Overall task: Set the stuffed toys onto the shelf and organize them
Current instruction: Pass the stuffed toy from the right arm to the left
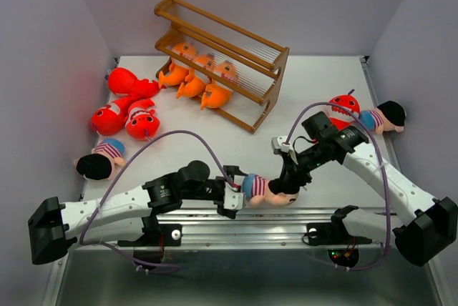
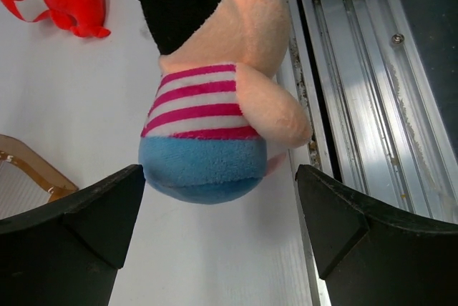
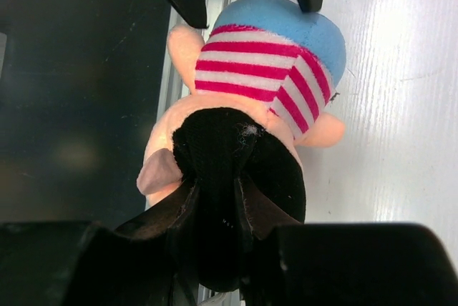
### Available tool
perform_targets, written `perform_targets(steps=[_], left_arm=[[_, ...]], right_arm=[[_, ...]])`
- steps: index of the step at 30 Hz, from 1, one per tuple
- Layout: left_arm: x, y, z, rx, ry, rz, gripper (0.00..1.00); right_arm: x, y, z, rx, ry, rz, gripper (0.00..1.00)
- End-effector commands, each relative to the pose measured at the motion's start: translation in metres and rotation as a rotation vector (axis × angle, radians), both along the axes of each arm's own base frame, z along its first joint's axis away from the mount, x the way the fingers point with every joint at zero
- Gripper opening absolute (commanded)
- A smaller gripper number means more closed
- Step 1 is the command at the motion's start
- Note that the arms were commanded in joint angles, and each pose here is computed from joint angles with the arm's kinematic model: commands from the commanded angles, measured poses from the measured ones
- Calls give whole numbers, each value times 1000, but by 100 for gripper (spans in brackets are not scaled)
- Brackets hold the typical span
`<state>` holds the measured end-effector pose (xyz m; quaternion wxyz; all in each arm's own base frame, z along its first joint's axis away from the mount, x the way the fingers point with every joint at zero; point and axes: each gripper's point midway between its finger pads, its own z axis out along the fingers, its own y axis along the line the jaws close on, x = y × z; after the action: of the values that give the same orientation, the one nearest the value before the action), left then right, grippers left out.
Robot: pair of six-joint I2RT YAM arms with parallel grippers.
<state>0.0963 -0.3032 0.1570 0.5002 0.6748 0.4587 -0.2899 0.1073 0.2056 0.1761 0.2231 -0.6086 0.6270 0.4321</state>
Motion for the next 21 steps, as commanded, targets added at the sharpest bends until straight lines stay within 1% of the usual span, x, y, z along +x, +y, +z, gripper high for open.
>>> perform_targets(steps=[1,4,8,11,12,13,15,16,17,18,20,21], left_arm=[[-6,-19,12,-44,-12,-67,99],[0,-28,11,-31,-18,-53,98],[9,-37,12,-36,-37,-17,95],[16,-40,16,-57,-36,19,88],[17,-39,16,-62,-37,30,83],[18,-40,19,-70,-36,37,81],[19,-41,24,-95,-24,53,63],[19,-41,26,-107,-20,57,45],[19,-42,28,-114,-13,59,45],[19,-42,30,-122,-5,62,29],[17,-44,31,-132,33,70,13],[16,-44,32,-135,50,70,0]], right_arm=[[-2,9,16,80,13,39,2],[-3,10,15,85,32,44,2],[-6,11,17,97,43,48,2],[-7,10,15,98,47,49,2],[-8,10,15,100,53,50,2],[-8,10,14,99,55,50,3],[-9,10,12,100,62,51,3],[-9,11,12,100,62,51,3],[-9,10,12,100,64,51,4],[-9,11,12,100,62,51,4],[-8,11,12,97,60,49,7],[-5,10,12,98,57,38,8]])
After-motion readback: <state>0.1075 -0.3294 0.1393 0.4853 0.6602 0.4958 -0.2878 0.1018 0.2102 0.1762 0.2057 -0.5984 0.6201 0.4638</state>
